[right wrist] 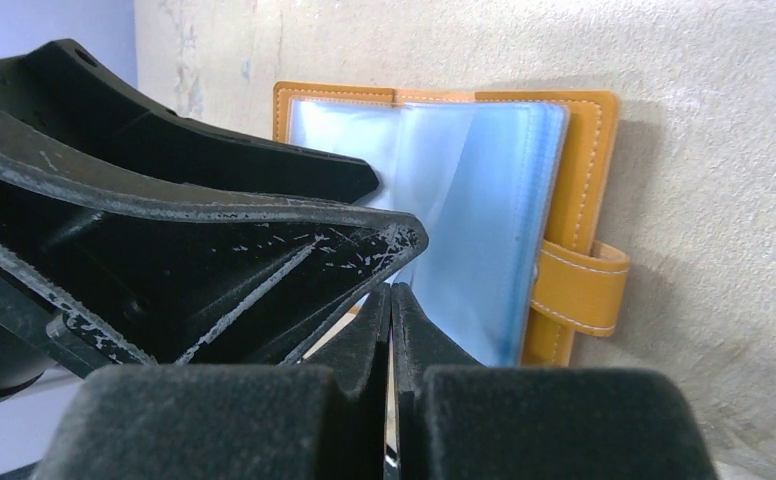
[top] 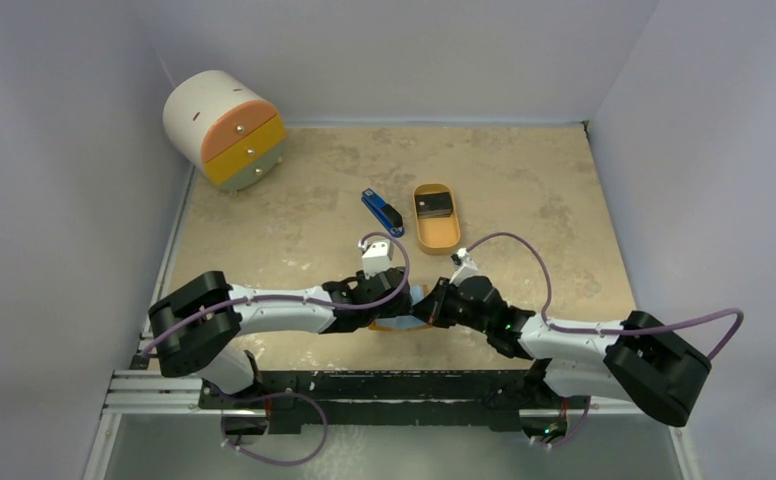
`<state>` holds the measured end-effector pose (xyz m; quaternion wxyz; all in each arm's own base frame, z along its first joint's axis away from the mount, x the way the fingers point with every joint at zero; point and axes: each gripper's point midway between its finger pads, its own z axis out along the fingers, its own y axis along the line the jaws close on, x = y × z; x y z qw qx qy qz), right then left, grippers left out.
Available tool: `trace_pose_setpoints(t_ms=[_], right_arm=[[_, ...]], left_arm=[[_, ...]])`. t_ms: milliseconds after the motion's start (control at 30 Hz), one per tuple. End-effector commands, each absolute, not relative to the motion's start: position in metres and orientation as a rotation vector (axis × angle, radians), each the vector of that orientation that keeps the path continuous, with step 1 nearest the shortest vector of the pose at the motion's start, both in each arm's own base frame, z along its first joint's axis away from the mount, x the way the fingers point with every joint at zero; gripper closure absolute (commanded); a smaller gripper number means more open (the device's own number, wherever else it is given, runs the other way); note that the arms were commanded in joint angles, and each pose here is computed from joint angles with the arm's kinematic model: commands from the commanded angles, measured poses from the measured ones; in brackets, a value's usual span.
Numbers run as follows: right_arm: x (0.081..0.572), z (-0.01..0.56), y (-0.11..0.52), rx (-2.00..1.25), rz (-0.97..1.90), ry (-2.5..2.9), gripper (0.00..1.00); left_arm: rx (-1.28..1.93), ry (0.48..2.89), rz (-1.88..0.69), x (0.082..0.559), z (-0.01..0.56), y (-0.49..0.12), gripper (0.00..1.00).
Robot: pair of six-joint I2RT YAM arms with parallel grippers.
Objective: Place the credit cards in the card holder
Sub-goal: Turn over the card slot in the card holder.
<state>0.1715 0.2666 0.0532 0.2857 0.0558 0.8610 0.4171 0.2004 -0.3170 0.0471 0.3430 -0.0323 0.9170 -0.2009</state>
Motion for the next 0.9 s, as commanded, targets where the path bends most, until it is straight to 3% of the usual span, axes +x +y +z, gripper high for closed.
trace_pose_setpoints(t_ms=[0,333,400,700,733,867], right_arm=[[0.179,0.080,0.283,0.079,1.202,2.212,1.00],[0.177,0.079,0.287,0.053,1.223,2.213,1.00],[0.177,0.079,0.288,0.051,1.223,2.212,1.00],[0.174,0.087,0.286,0.043,1.249,2.186,1.00],[0.174,0.089,0.286,0.043,1.252,2.183,0.98],[0.169,0.088,0.278,0.056,1.240,2.194,0.75]], left_arm=[[-0.097,2.320,-0.589,0.209,0.072,-0.332,0.42],[-0.106,2.313,-0.602,0.208,0.072,-0.330,0.41],[-0.102,2.326,-0.589,0.207,0.066,-0.329,0.47],[-0.100,2.353,-0.489,0.207,0.049,-0.316,0.90],[-0.101,2.353,-0.473,0.208,0.048,-0.314,0.94],[-0.102,2.351,-0.412,0.209,0.045,-0.304,1.00]])
